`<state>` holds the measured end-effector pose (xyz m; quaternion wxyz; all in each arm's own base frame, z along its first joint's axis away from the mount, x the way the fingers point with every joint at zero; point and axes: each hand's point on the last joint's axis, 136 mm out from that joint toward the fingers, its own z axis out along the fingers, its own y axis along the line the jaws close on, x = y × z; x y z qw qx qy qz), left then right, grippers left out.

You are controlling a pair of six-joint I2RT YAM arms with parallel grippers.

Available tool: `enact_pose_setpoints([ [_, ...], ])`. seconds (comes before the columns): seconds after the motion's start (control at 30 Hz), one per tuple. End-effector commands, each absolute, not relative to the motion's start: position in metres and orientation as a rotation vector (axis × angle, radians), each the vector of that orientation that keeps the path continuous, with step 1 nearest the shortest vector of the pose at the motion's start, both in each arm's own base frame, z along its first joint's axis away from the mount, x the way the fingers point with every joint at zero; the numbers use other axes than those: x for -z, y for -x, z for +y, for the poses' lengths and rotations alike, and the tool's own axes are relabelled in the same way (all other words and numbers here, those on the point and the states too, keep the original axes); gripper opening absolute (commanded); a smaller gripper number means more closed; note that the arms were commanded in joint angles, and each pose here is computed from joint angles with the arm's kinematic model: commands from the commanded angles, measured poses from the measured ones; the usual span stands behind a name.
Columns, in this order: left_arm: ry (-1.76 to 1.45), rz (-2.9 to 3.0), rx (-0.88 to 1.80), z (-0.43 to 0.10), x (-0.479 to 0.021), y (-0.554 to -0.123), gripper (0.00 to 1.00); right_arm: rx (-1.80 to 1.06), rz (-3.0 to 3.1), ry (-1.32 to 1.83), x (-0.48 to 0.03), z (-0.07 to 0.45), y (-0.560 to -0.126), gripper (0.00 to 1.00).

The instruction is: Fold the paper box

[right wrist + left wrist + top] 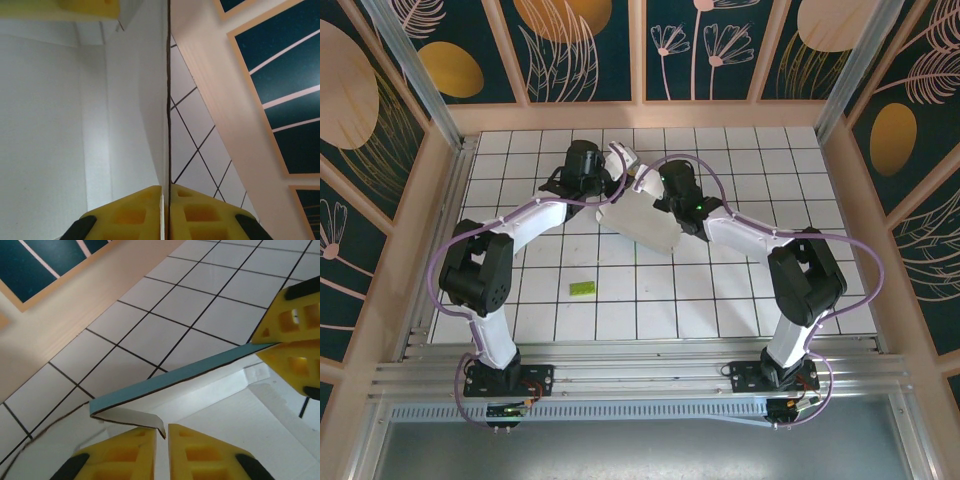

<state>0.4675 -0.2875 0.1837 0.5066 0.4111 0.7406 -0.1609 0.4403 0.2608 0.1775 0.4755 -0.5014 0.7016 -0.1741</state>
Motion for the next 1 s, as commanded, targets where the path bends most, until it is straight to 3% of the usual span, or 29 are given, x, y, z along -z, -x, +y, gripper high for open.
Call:
enact_pose_setpoints([
  [0.0,-0.963,1.82,0.261,-0.279,-0.164,-0.479,0.16,0.351,1.719,1.265,-0.176,0.275,-0.436,0.12],
  [0.13,-0.929,1.805,0.21,-0.264,-0.172,-0.48,0.24,0.397,1.711,1.286,-0.175,0.267,-0.442,0.12],
  [0.33,-0.859,1.783,0.45,-0.263,-0.198,-0.469,0.45,0.45,1.694,1.323,-0.172,0.253,-0.456,0.13],
  [0.43,-0.72,1.805,0.618,-0.263,-0.217,-0.464,0.45,0.447,1.688,1.327,-0.17,0.253,-0.459,0.13],
  [0.63,-0.095,1.811,1.16,-0.265,-0.269,-0.46,0.4,0.447,1.661,1.32,-0.166,0.252,-0.459,0.12],
  [0.8,0.423,1.907,1.601,-0.284,-0.248,-0.468,0.48,0.445,1.651,1.306,-0.163,0.249,-0.459,0.12],
  [0.97,0.565,1.866,1.784,-0.313,-0.232,-0.477,0.52,0.441,1.655,1.304,-0.161,0.245,-0.458,0.12],
])
